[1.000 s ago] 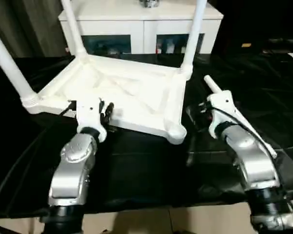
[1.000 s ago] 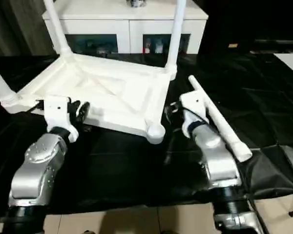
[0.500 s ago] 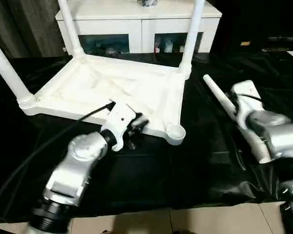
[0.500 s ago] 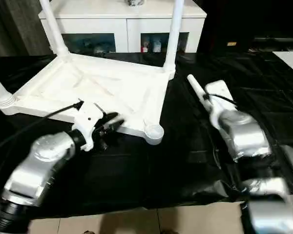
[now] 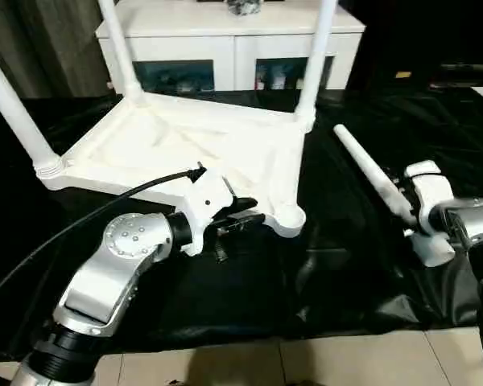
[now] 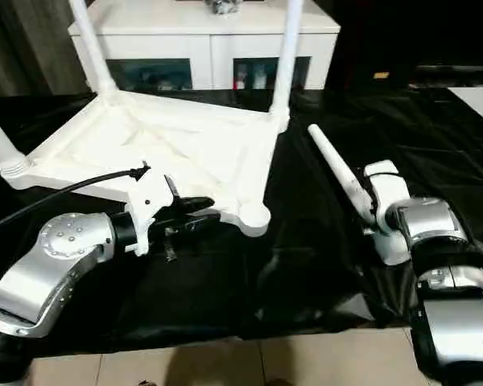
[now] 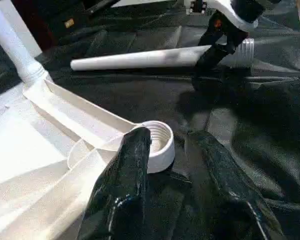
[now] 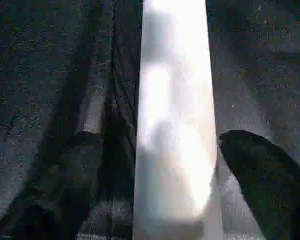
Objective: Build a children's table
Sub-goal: Insert table leg to table base
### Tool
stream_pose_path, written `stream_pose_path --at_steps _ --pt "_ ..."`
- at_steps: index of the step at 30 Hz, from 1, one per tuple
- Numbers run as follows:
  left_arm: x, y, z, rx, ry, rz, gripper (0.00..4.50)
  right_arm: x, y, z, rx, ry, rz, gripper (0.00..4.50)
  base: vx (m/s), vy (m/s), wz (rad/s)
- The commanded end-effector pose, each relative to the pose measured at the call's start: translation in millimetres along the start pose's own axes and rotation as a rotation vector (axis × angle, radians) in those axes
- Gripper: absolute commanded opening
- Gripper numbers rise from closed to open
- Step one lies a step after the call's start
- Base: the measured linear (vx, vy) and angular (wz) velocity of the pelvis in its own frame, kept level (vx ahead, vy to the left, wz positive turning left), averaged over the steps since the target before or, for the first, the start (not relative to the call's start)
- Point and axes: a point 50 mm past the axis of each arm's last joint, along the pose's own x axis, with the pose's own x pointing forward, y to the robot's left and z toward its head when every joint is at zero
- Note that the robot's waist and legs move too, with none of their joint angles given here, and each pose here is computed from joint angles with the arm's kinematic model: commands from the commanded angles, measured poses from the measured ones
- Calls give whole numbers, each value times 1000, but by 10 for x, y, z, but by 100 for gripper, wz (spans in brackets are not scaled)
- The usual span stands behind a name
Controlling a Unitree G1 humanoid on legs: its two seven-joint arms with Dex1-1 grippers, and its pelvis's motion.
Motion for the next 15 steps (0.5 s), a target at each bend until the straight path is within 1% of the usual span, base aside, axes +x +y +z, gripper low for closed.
stream_pose_path --at_steps 1,2,3,7,8,10,13,14,15 --pt "-21 17 62 26 -8 -5 147 -32 -44 49 17 -20 7 380 0 0 0" --pt "-23 20 63 28 -6 -5 147 -33 -48 48 17 -18 7 380 0 0 0" --pt "-28 28 71 29 -7 -1 147 -37 -59 41 19 -9 14 364 0 0 0" --pt "-34 31 75 32 -5 -1 147 -40 -77 27 17 0 18 331 0 0 0" --pt "-36 34 75 32 -4 0 147 -39 -80 20 14 6 23 331 0 0 0" --pt "-41 37 84 37 -6 3 147 -41 -103 -4 8 19 18 307 0 0 0" --pt "-47 48 85 40 -5 11 147 -50 -129 -7 7 20 6 287 0 0 0" --pt "-49 51 82 42 -3 13 147 -51 -132 -5 7 19 5 264 0 0 0" --pt "-51 53 81 45 -2 15 147 -53 -135 -2 8 19 4 264 0 0 0"
